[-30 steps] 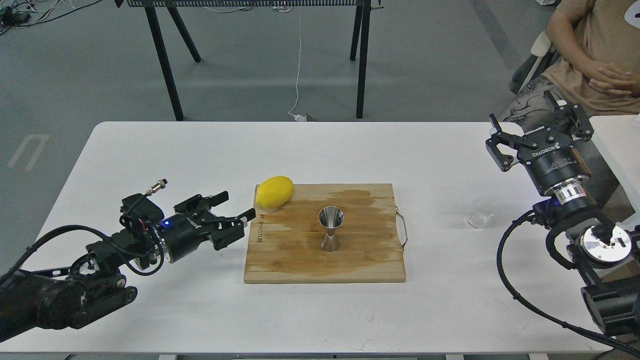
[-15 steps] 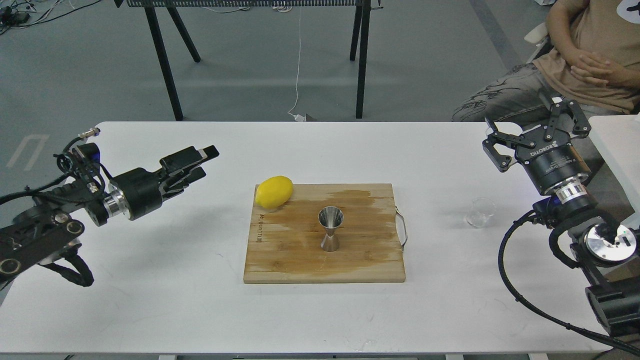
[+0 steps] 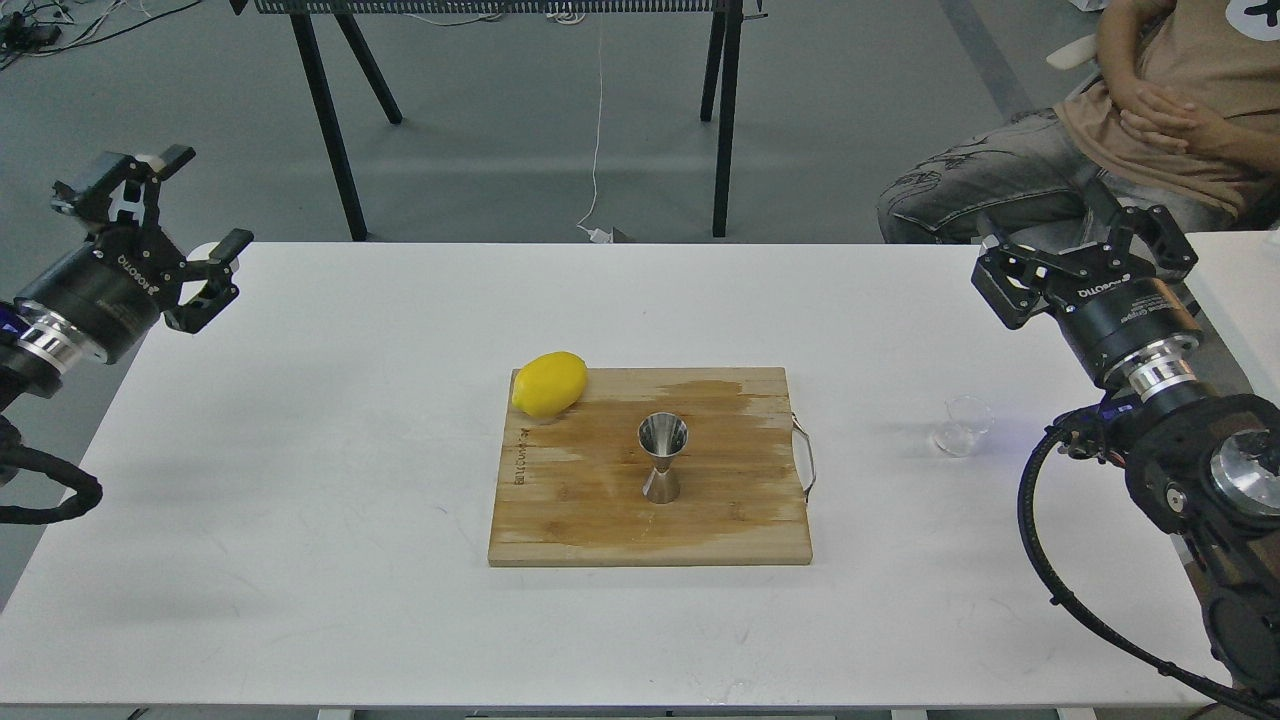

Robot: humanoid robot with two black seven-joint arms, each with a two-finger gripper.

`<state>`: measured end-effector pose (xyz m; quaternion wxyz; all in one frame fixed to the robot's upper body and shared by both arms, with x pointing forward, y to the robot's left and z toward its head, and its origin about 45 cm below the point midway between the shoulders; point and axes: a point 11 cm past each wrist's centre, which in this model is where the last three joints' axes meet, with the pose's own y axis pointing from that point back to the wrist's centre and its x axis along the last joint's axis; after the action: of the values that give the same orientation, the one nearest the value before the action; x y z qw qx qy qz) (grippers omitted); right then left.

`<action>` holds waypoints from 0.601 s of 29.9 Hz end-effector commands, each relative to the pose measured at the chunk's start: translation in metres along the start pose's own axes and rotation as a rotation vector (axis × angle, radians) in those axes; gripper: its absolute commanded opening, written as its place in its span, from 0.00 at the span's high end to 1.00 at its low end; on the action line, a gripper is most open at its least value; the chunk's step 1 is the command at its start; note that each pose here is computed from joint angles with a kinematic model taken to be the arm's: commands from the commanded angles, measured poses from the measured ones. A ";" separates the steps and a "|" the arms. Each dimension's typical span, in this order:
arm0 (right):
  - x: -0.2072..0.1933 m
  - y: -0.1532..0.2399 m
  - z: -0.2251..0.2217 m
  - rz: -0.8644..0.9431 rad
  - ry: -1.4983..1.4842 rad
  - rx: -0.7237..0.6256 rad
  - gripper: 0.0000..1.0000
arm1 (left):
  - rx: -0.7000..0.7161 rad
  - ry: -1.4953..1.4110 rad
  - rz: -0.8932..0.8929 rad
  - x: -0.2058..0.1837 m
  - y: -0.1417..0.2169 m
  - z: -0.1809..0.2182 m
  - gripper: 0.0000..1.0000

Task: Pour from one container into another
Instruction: 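Lower the right gripper toward the small clear glass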

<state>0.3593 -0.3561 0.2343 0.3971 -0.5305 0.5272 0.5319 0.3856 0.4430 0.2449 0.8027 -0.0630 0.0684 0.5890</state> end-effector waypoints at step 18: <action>0.076 0.014 0.012 0.476 0.041 0.006 0.01 | -0.013 0.080 0.021 -0.004 0.000 -0.012 0.03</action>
<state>0.3387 -0.3591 0.1791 0.2696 -0.4151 0.6397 0.5880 0.3839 0.4399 0.2352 0.7916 -0.0901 0.0954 0.5968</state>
